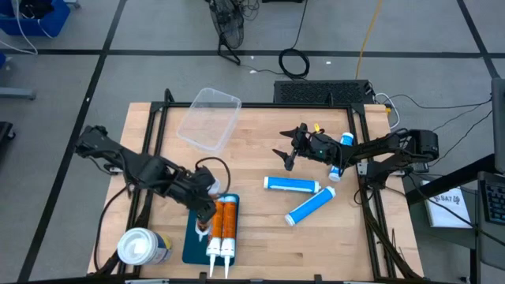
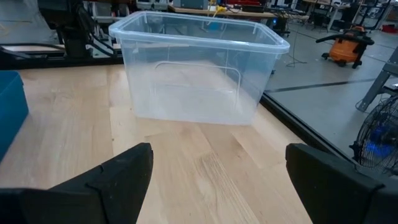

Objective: Pick & place silicon tubes, Sealant and Lysol wipes
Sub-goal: Put the orange sealant into the blue bin

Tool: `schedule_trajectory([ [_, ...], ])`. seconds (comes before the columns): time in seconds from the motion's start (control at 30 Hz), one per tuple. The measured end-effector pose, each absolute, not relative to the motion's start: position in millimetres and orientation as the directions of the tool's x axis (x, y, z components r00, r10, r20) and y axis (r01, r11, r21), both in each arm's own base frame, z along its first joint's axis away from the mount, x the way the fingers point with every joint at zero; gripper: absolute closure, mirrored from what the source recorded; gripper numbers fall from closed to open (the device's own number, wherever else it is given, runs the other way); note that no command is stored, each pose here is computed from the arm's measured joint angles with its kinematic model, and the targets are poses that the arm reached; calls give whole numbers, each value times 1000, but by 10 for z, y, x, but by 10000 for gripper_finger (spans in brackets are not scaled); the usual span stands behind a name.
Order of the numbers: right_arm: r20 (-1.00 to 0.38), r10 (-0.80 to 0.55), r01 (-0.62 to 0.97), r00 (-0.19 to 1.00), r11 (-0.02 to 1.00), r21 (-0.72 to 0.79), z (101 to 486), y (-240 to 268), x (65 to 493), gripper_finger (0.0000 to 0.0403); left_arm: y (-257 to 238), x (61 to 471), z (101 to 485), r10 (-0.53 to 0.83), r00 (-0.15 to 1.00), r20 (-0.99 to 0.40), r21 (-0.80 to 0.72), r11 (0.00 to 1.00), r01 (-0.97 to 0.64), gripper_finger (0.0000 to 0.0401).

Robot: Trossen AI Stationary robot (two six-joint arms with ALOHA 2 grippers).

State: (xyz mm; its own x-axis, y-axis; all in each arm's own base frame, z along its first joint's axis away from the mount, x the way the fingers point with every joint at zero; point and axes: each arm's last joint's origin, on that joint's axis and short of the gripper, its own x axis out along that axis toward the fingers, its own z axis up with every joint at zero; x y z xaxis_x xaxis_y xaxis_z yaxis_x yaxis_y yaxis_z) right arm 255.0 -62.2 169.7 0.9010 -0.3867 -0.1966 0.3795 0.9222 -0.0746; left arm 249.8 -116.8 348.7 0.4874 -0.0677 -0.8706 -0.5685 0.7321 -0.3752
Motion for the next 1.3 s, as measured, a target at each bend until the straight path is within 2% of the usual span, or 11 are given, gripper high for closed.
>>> schedule_trajectory([
  [0.17, -200, -386, 379, 900, 922, -74, 1694, -622, 2549, 57, -1200, 2548, 3296, -24, 358, -933, -288, 644, -708, 195],
  [0.43, -210, -386, 378, 898, 923, -76, 1685, -621, 2547, 57, -1273, 2621, 3115, -85, 221, -972, -233, 503, -832, 195],
  [0.57, -215, -385, 378, 897, 923, -77, 1680, -621, 2546, 57, -1302, 2648, 3040, -121, 155, -980, -194, 464, -864, 195],
  [0.8, -227, -385, 376, 895, 923, -84, 1651, -616, 2526, 57, -1233, 2719, 2980, -96, 137, -986, -165, 433, -886, 195],
  [1.17, -201, -404, 395, 893, 915, -83, 1604, -649, 2446, 57, -1210, 2637, 2714, -110, 11, -994, -53, 392, -918, 194],
  [1.3, -196, -407, 399, 892, 913, -81, 1608, -658, 2443, 57, -1191, 2605, 2622, -115, -31, -993, -17, 395, -919, 153],
])
